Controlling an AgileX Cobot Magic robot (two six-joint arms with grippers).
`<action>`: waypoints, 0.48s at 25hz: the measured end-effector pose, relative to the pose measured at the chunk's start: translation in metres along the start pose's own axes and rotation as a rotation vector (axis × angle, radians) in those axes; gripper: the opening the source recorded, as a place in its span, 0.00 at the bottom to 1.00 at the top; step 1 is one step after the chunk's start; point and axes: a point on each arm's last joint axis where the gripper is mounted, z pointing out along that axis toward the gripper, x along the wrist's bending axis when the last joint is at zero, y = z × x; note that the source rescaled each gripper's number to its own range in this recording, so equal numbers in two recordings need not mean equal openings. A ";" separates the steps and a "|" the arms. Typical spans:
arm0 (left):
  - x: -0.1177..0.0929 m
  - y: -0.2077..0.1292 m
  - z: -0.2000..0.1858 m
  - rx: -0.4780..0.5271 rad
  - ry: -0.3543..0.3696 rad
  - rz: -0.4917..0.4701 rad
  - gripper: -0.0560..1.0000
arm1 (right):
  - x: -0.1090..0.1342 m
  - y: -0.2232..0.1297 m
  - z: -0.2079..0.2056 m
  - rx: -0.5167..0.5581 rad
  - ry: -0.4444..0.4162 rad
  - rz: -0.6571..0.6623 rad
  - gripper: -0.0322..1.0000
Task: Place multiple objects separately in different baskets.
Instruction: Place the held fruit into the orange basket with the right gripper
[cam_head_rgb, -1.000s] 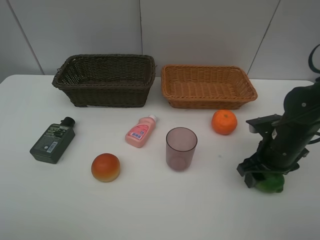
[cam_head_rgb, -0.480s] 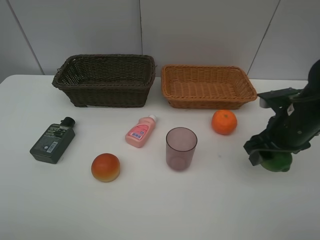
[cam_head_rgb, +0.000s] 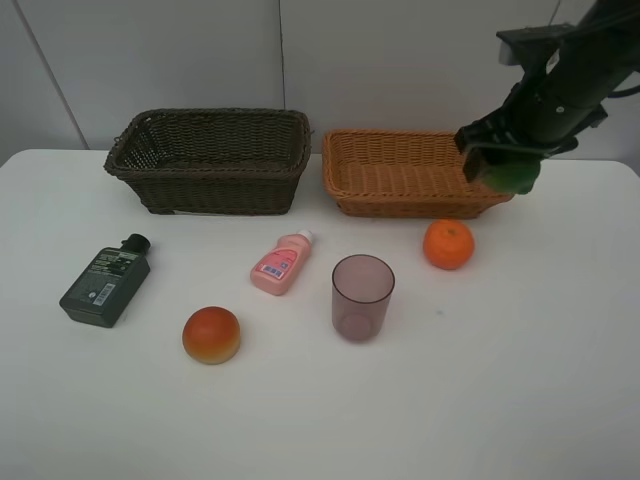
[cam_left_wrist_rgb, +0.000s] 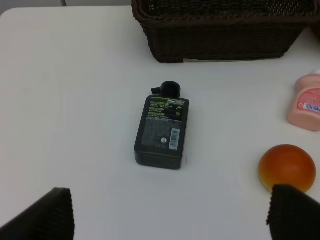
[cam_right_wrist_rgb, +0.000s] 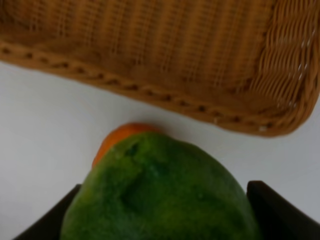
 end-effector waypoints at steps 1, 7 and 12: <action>0.000 0.000 0.000 0.000 0.000 0.000 1.00 | -0.001 0.012 0.001 -0.009 -0.009 -0.015 0.04; 0.000 0.000 0.000 0.000 0.000 0.000 1.00 | -0.007 0.074 0.026 0.001 -0.059 -0.049 0.04; 0.000 0.000 0.000 0.000 0.000 0.000 1.00 | -0.007 0.098 0.060 0.008 -0.064 -0.048 0.04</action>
